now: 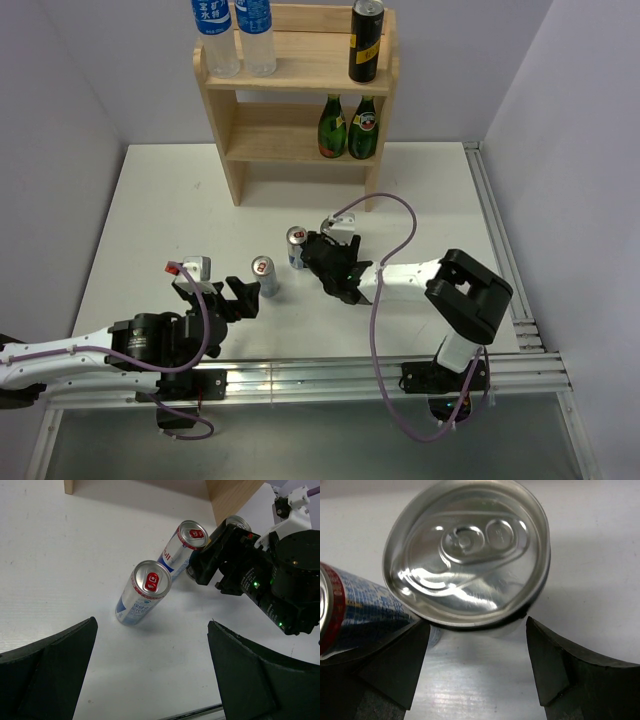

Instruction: Place and organize the beverage onto the shelf

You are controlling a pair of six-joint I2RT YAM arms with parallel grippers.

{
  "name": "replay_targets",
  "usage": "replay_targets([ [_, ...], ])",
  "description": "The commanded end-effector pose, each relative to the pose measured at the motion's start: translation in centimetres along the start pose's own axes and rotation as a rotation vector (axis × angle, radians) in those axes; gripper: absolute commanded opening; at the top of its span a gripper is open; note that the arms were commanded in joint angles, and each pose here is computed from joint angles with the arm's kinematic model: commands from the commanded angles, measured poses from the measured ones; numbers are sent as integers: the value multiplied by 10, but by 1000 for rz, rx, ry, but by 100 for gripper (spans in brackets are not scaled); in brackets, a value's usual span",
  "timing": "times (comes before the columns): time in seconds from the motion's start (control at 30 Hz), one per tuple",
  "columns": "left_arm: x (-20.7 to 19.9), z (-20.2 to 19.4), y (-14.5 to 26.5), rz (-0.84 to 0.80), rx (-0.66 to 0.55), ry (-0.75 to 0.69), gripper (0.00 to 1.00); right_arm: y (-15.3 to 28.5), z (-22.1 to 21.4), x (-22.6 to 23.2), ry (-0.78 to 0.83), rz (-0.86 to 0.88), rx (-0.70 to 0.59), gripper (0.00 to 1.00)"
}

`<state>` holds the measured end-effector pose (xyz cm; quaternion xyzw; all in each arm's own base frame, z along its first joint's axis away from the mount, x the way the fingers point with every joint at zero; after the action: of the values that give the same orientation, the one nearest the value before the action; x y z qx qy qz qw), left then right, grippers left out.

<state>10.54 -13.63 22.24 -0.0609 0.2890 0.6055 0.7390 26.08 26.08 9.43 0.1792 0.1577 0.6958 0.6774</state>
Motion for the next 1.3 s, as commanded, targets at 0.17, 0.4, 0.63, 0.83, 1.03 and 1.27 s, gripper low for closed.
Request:
replay_targets([
  [0.17,-4,2,1,-24,-2,15,99,-26,21,-2,-69,-86,-54,84],
  [0.4,-4,1,1,-26,0,11,99,-43,28,-12,-93,-116,-62,84],
  [0.63,-5,0,0,-25,1,4,99,-53,25,-12,-76,-130,-66,81],
  [0.83,-5,0,0,-23,2,3,99,-59,22,-9,-69,-118,-70,57],
  [1.03,-5,1,1,-29,0,11,99,-62,24,-5,-43,-91,-67,17],
  [1.27,-6,0,1,-30,3,3,99,-26,64,-6,-28,-89,-118,0],
])
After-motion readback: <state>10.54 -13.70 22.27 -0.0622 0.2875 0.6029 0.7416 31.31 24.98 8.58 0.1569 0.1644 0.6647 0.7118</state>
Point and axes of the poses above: each gripper's point midway between its finger pads, its own y axis back along the fingers, its own x axis along the line the jaws close on, z = x × y, the point moved 6 cm from there along y, back along the fingers, and after that the axes turned 8 degrees about y, right-handed, at the moved point
